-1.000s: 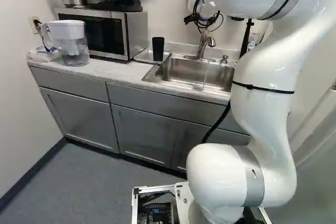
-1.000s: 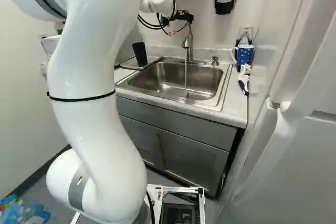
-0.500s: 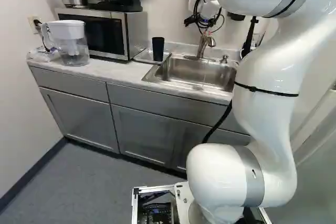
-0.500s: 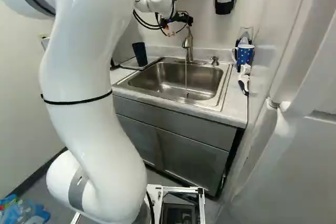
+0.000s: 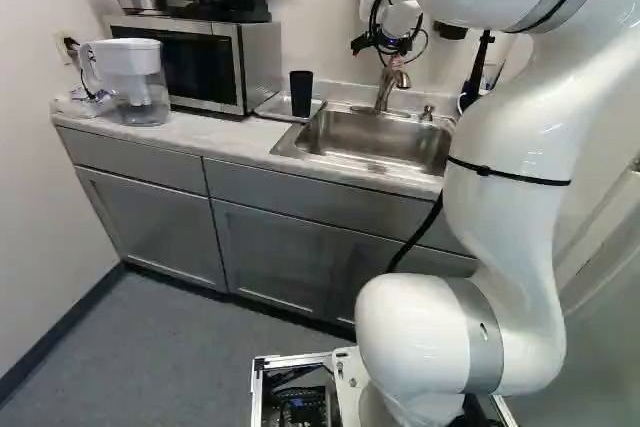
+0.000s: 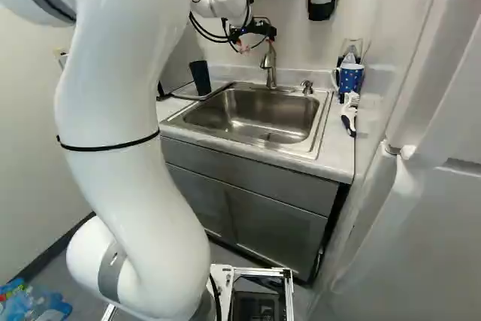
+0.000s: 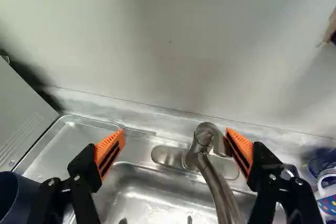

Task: Rinse the cup and place it in the tray

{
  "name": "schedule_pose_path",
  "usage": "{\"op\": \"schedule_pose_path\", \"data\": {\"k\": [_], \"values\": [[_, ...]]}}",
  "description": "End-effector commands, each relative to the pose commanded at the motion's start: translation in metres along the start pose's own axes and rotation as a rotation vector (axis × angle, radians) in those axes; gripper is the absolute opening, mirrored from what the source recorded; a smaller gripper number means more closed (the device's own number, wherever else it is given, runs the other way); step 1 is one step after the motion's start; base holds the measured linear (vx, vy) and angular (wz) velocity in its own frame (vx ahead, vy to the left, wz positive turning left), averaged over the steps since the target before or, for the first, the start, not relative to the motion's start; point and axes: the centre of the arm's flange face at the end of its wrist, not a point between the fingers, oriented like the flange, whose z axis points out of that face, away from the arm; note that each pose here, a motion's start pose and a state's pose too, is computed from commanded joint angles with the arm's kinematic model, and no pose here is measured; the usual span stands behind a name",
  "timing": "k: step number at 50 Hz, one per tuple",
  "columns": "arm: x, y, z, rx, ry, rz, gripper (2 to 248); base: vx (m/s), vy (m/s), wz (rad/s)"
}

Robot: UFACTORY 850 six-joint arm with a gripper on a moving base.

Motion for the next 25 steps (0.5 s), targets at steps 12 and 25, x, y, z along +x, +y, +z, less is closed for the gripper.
{"op": "schedule_pose_path", "data": {"k": [12,25], "values": [[0.003,0.001,-0.005,-0.001,0.057,0.009,247,0.0,0.0,0.0],[0.005,0.001,-0.029,-0.002,0.175,0.037,247,0.0,0.0,0.0]]}}
